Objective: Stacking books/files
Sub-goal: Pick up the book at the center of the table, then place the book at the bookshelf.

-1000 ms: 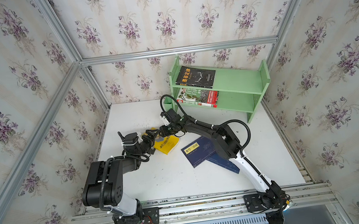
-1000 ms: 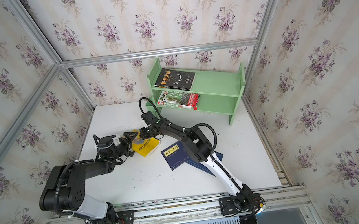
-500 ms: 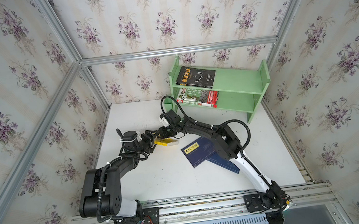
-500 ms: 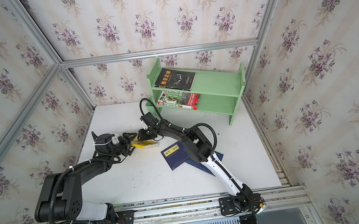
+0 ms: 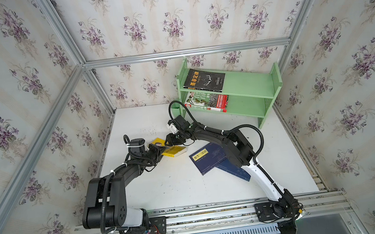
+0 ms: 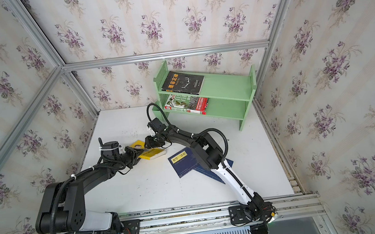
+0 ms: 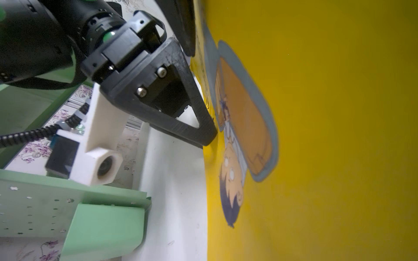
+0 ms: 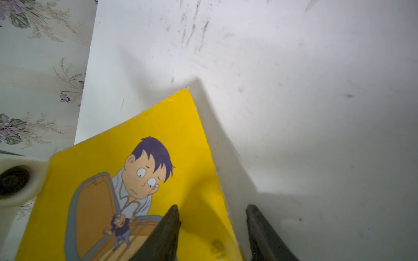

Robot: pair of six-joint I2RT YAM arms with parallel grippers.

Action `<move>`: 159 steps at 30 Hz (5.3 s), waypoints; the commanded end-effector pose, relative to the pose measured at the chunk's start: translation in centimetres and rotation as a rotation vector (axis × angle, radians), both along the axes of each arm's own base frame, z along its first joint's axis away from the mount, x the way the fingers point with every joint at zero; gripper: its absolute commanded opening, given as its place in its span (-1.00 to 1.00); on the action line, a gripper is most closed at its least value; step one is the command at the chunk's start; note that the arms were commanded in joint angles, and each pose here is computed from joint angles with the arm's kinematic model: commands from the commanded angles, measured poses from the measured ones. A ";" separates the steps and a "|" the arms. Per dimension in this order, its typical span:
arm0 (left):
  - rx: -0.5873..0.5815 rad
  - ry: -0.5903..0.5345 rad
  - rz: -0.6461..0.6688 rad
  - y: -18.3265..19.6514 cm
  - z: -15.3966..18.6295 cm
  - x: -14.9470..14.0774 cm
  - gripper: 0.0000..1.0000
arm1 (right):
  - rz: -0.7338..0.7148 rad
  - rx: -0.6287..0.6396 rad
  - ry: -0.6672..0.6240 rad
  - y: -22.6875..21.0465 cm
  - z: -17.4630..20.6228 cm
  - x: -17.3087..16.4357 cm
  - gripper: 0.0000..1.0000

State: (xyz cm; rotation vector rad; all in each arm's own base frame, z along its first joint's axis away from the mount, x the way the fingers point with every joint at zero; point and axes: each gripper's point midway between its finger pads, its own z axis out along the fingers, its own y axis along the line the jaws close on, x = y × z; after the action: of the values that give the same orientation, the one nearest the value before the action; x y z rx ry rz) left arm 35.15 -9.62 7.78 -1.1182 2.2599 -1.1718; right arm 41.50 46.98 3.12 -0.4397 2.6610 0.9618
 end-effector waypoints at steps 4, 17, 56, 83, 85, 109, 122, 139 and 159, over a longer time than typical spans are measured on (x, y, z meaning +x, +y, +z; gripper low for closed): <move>0.001 -0.070 -0.016 -0.1 2.5 0.5 -0.69 | -0.040 -0.017 -0.031 -2.4 4.7 0.6 0.14; 0.122 -0.452 0.020 1.2 18.5 0.7 -0.78 | -0.146 0.192 -0.435 -9.4 25.9 1.4 0.47; -0.128 -1.125 -0.037 -18.2 42.2 9.9 -0.74 | -0.500 0.979 -0.451 -23.9 39.8 -2.9 0.68; -0.259 -1.167 -0.027 -20.4 43.0 10.7 -0.69 | -0.567 1.057 -0.369 -22.9 39.2 0.8 -0.81; -0.266 -1.165 -0.027 -20.4 42.9 10.8 -0.65 | -0.564 1.069 -0.359 -23.1 39.2 1.2 -0.90; 0.020 -0.888 -0.129 -14.4 32.6 10.9 0.89 | -0.508 0.837 -0.401 -30.6 41.2 4.3 -1.00; 0.125 -0.765 -0.052 -8.8 27.5 12.3 0.99 | -0.574 0.756 -0.375 -30.8 37.6 8.0 -1.00; 0.094 -0.717 -0.064 -9.1 25.9 14.6 0.99 | -0.554 0.727 -0.294 -29.1 34.7 10.4 -1.00; 0.033 -0.672 -0.126 -11.8 25.3 19.2 0.99 | -0.525 0.754 -0.248 -28.6 33.5 10.3 -1.00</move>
State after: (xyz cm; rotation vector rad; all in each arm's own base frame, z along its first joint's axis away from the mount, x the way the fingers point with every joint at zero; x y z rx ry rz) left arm 54.28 -21.13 32.51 -0.4759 1.8310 -1.2755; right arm 51.85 18.04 34.48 0.3651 1.9220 1.4409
